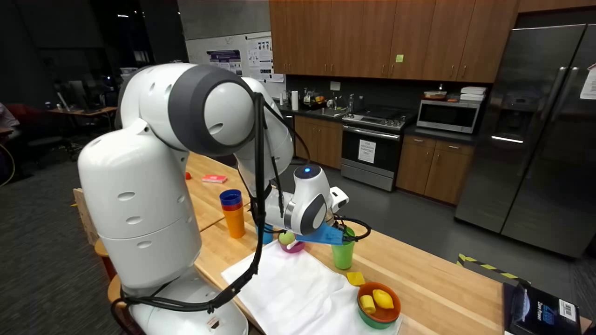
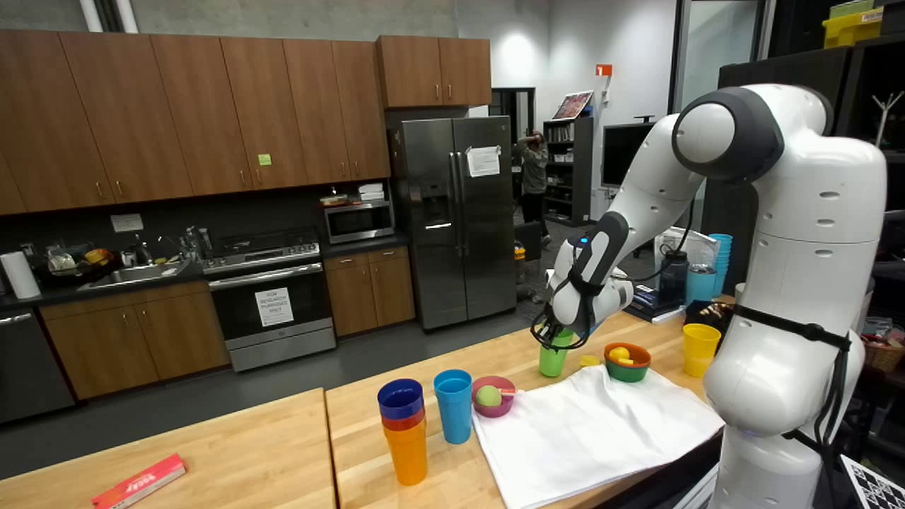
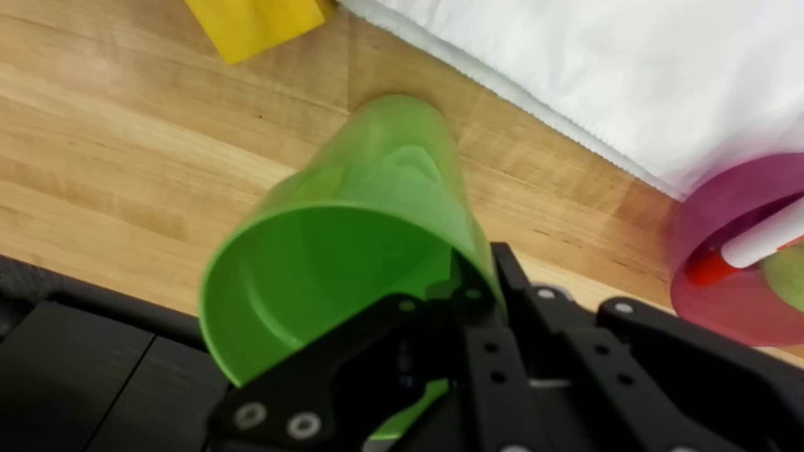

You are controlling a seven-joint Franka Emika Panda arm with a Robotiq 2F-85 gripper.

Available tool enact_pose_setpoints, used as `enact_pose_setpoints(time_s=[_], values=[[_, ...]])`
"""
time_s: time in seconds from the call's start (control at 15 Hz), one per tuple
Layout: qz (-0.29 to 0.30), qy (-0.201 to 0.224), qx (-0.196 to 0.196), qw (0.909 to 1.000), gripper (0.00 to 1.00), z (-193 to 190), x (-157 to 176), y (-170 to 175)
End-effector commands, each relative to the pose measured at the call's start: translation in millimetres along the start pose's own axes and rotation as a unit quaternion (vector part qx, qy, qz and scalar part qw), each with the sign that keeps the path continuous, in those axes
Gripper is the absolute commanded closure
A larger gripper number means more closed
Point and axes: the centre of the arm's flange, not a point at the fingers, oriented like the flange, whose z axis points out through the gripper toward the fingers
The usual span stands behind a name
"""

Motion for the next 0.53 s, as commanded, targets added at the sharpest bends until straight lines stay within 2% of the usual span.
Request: enact_pose_setpoints(time_s=[0.0,0.47], values=[[-0.006,0.03,-0.026,0.9992,0.98,10,-3,0],[-0.019,0.025,-0.03,0.9991,0.98,21,-10,4]])
